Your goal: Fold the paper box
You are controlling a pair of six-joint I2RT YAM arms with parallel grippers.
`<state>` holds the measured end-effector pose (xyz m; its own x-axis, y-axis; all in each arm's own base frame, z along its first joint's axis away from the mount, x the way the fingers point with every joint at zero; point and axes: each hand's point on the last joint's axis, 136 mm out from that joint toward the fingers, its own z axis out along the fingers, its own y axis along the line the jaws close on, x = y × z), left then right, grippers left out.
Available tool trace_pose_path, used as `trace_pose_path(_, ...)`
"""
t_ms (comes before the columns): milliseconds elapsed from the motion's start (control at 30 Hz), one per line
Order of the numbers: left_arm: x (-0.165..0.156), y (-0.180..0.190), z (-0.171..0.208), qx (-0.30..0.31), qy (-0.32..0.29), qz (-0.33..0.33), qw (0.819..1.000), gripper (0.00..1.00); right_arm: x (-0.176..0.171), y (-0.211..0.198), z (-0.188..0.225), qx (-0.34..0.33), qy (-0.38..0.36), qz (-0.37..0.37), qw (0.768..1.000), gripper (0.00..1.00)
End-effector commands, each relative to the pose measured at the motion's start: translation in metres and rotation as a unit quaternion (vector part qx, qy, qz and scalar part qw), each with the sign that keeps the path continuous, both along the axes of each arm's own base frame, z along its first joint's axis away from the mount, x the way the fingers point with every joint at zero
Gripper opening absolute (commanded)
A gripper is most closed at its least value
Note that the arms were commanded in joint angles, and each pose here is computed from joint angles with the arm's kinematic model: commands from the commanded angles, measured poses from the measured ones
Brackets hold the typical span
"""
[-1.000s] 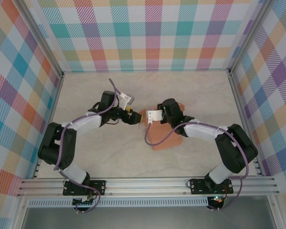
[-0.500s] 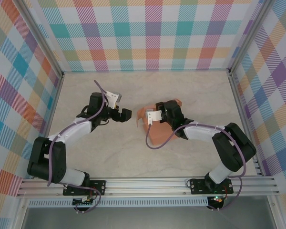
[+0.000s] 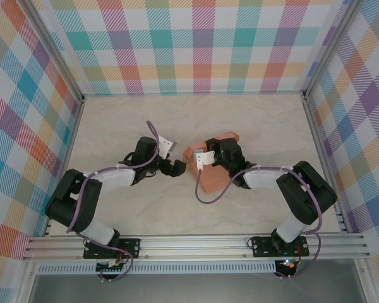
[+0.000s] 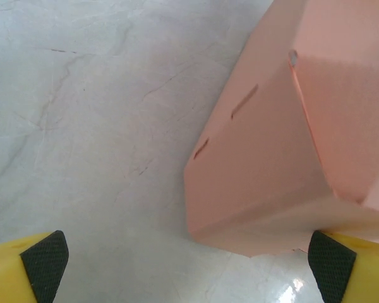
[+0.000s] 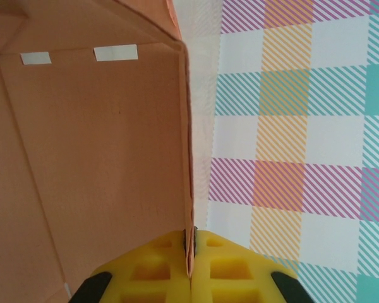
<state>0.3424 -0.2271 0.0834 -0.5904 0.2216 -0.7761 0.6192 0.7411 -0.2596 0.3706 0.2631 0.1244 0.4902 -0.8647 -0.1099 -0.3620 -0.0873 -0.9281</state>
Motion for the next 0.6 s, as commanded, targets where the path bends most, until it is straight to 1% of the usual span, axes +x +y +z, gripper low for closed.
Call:
trace_pose_path(0,0.009,-0.008,0.004,-0.009,-0.042,-0.016,0.999,0.99,-0.012,0.006,0.014,0.036,0.0,0.026,0.999,0.05)
trace_pose_path(67,0.009,-0.013,0.003,-0.02,-0.04,-0.027,0.999,0.94,-0.015,0.005,0.015,0.035,0.001,0.028,0.999,0.05)
trace_pose_path(133,0.007,-0.023,0.004,-0.036,-0.038,-0.046,0.998,0.82,-0.016,0.003,0.015,0.033,0.006,0.026,0.999,0.06)
trace_pose_path(200,0.004,-0.031,0.003,-0.04,-0.037,-0.063,0.997,0.76,-0.018,0.003,0.016,0.035,0.009,0.027,0.999,0.06)
trace_pose_path(267,0.001,-0.037,-0.001,-0.029,-0.04,-0.074,0.996,0.76,-0.019,0.002,0.016,0.039,0.012,0.024,0.999,0.06)
trace_pose_path(333,-0.002,-0.044,0.001,-0.027,-0.044,-0.086,0.995,0.77,-0.018,0.001,0.018,0.045,0.015,0.019,0.999,0.06)
trace_pose_path(500,-0.009,-0.05,0.003,-0.028,-0.051,-0.106,0.993,0.8,-0.021,0.0,0.001,0.023,0.055,0.015,0.998,0.07)
trace_pose_path(567,-0.011,-0.05,0.003,-0.027,-0.048,-0.11,0.992,0.8,-0.017,-0.001,-0.004,0.016,0.058,0.006,0.998,0.07)
